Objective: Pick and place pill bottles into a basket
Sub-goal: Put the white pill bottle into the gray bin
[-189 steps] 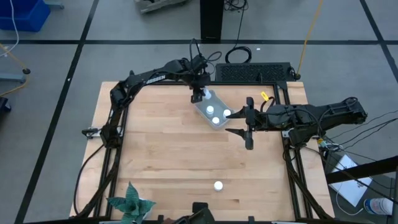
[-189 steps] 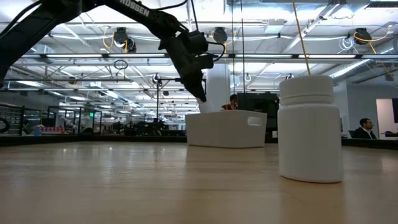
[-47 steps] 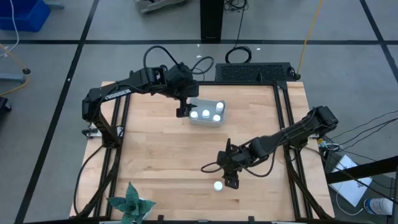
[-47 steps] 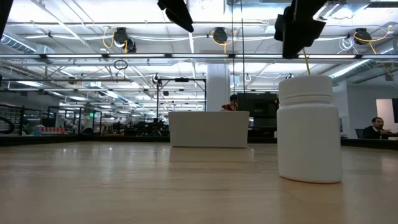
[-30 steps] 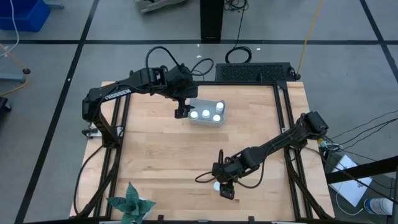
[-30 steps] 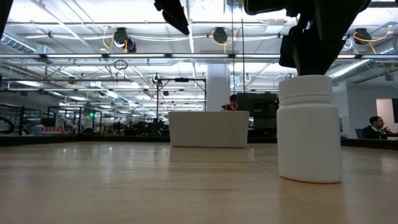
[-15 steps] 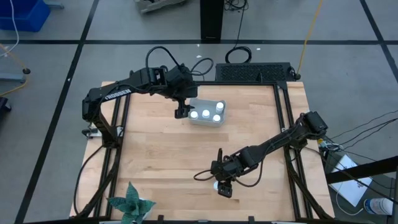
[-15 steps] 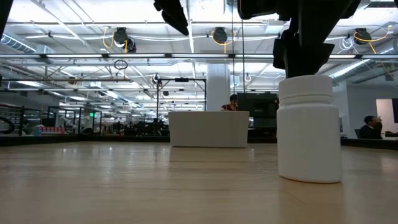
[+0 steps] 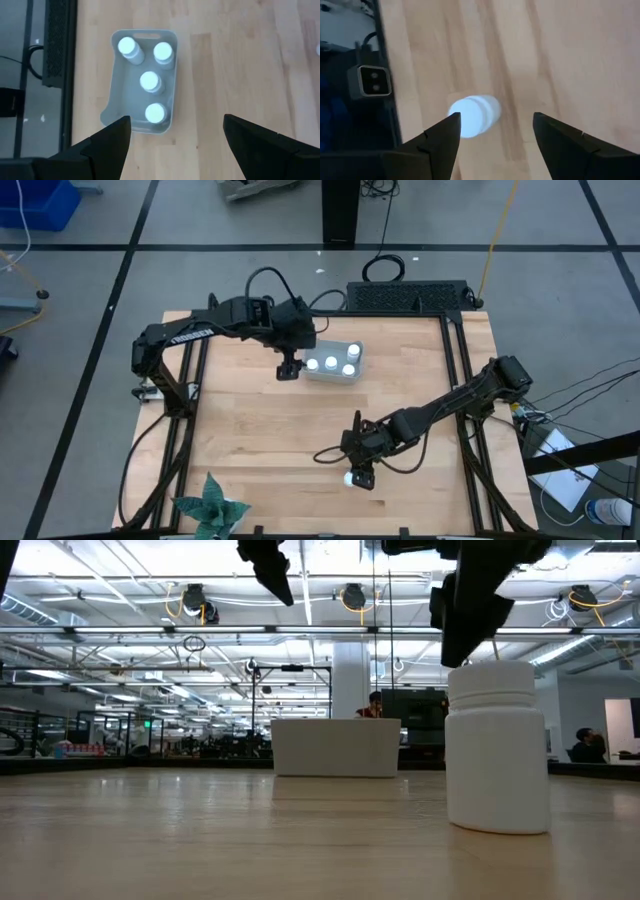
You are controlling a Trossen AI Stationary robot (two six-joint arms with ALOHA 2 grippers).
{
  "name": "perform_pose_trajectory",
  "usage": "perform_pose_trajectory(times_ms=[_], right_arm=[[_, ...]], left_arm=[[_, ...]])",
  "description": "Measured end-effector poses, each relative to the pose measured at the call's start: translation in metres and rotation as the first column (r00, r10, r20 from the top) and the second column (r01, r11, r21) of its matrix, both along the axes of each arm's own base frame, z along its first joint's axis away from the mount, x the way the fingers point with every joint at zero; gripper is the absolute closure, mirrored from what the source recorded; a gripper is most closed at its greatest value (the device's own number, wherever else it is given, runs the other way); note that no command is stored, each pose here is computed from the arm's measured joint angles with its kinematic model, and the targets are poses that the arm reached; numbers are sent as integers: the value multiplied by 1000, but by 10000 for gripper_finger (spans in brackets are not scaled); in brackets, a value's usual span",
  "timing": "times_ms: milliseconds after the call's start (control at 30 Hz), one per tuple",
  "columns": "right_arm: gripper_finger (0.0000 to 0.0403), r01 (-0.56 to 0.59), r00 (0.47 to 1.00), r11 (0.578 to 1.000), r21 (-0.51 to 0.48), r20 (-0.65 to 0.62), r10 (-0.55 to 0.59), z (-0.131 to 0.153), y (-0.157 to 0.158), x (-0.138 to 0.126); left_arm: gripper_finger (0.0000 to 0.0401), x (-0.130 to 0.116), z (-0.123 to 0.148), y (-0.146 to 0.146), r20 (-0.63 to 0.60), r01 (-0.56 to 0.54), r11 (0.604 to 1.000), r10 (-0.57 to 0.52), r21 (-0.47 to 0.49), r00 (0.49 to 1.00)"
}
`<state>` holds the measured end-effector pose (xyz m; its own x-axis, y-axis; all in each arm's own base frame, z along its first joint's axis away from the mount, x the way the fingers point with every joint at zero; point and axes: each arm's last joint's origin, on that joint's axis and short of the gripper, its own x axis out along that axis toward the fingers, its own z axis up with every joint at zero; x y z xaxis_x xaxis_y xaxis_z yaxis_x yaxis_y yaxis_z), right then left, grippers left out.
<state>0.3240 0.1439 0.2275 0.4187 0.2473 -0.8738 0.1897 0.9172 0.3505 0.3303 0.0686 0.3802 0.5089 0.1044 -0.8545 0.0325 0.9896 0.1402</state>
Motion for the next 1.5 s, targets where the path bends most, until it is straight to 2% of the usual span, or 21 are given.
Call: perform_pose_trajectory(times_ms=[133,267,333,500,633,700,900,1200,1500], right_arm=[[166,-12,1000,999,-37,5,12,21,3,8],[179,-65,993,991,-116,87,75,49,21,19],[188,-86,992,985,-153,83,99,55,31,23],[201,-139,989,969,-206,-85,124,34,45,32],[200,-189,954,962,-198,-271,132,12,50,36],[200,-206,939,955,-215,-318,131,7,51,37],[200,-175,957,965,-194,-266,120,15,55,43],[193,-154,954,983,-105,-277,120,14,59,44],[170,-159,956,982,-103,-263,127,11,60,45]], left_arm=[[77,0,-1,-1,-5,2,1000,-2,1,1000],[77,0,-1,0,-7,-1,1000,1,1,1000],[77,-1,-1,1,-12,-4,1000,4,0,1000],[77,-4,-3,1,-46,-14,1000,13,-10,999],[77,-4,-3,1,-51,-24,1000,23,-16,998],[77,-4,-3,1,-51,-29,999,28,-19,998],[77,-7,0,1,-37,-29,999,28,-16,999],[77,-8,0,0,-47,-29,999,28,-18,999],[77,-8,0,1,-47,-25,1000,24,-16,999]])
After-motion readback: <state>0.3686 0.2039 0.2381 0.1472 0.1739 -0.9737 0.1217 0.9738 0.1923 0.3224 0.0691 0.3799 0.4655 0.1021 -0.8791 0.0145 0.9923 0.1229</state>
